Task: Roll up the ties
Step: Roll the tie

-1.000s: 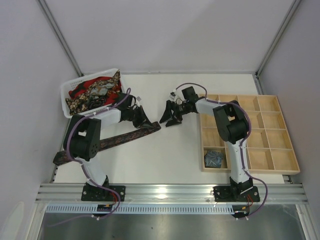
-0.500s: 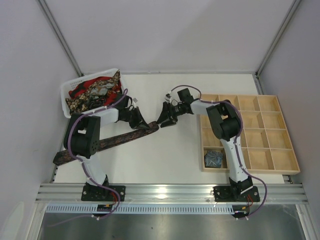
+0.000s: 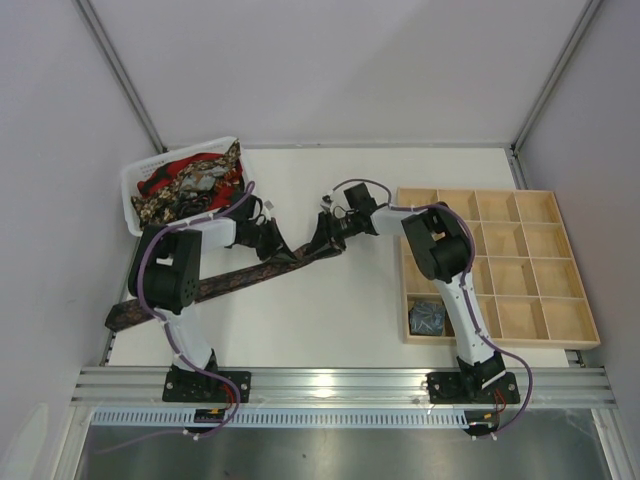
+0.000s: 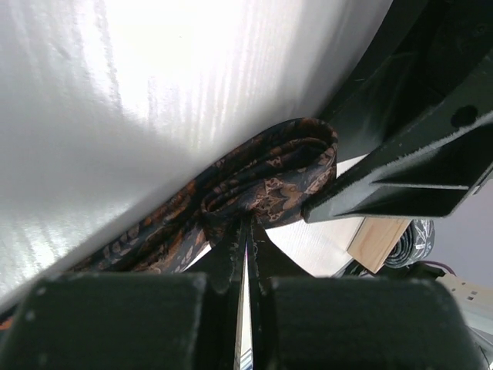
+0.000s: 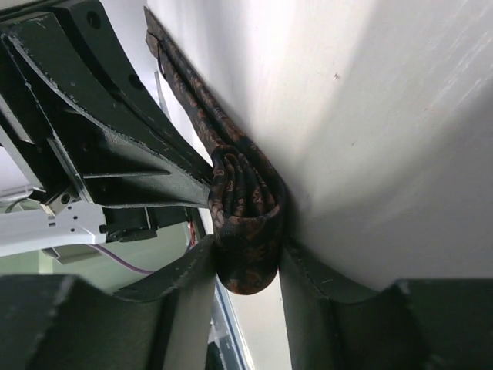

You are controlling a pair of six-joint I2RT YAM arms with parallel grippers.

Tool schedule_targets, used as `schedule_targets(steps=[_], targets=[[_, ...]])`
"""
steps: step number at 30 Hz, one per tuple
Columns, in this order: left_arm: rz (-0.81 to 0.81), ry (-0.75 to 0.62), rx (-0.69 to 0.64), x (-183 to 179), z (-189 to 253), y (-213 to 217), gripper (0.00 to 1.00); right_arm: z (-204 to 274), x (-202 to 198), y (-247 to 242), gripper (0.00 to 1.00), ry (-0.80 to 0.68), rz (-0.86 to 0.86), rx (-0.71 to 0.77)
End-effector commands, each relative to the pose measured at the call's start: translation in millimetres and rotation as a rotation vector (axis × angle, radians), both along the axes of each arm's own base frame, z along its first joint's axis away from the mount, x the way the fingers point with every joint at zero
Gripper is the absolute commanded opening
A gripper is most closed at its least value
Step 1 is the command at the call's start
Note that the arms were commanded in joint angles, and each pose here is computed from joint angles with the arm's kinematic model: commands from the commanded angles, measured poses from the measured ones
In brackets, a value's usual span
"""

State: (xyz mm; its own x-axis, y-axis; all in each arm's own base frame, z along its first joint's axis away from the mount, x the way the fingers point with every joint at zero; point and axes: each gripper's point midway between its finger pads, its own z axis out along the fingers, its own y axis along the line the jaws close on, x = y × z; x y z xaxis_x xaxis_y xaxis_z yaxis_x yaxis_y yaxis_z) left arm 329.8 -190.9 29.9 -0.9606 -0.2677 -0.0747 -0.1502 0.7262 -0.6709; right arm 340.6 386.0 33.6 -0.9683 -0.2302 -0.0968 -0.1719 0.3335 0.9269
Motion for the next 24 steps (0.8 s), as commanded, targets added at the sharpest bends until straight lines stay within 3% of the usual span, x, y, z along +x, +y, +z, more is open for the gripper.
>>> schedule_targets(steps=[1, 4, 10, 24], targets=[[-0.016, -0.019, 0.010, 2, -6, 7, 0.03, -8, 14, 10, 0.41, -0.009, -0.050, -0.016], [-0.025, -0.012, 0.040, 2, -13, 12, 0.03, -4, 19, 12, 0.33, -0.025, -0.071, -0.018], [-0.060, -0.002, 0.080, 3, -10, 13, 0.02, 11, 18, 5, 0.02, -0.033, -0.087, -0.083], [-0.170, 0.009, -0.020, -12, -1, -76, 0.02, 29, -8, -67, 0.00, -0.148, -0.083, -0.455]])
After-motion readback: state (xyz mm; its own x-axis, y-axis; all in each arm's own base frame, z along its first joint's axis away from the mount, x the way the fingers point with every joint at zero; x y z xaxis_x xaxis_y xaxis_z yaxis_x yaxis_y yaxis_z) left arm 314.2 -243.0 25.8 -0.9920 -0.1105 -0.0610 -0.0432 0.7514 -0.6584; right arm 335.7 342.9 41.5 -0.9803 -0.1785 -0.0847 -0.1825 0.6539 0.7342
